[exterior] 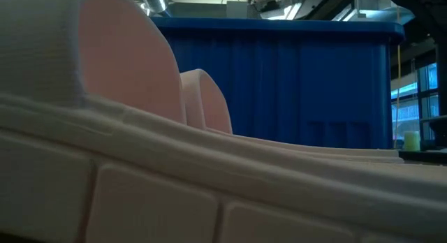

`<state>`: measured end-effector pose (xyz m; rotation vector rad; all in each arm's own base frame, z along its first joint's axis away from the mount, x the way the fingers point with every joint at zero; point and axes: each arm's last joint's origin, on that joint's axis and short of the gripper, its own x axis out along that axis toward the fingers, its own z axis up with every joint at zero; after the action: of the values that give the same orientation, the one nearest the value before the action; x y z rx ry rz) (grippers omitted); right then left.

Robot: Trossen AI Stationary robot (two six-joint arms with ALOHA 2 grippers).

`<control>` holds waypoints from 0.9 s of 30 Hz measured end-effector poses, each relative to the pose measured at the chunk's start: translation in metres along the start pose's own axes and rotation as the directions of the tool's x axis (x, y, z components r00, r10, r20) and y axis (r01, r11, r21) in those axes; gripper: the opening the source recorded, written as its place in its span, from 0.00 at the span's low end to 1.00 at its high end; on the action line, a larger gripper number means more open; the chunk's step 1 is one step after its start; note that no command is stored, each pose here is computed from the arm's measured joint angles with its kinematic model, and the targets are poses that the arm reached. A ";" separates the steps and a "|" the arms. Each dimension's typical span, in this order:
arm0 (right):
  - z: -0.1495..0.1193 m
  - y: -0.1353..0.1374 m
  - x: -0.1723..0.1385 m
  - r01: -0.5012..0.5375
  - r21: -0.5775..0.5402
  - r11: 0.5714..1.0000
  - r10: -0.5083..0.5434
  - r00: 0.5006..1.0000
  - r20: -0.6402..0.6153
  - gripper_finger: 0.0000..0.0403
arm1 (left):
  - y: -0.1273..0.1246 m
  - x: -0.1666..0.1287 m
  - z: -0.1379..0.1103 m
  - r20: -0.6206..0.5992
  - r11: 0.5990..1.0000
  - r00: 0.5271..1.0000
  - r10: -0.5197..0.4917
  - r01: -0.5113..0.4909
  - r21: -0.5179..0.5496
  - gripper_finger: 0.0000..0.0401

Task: Pick and place slides into bin
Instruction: Put the black slide into the blue container

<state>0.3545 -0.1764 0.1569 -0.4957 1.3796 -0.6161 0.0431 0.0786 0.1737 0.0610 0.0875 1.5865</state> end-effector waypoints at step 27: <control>-0.003 0.000 -0.003 -0.022 0.010 1.000 0.022 1.000 -0.017 0.69 | 0.000 0.000 0.000 0.000 1.000 1.000 0.000 0.000 -0.001 0.44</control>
<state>0.3512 -0.1743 0.1586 -0.4680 1.3957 -0.6096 0.0431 0.0786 0.1737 0.0604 0.0868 1.5865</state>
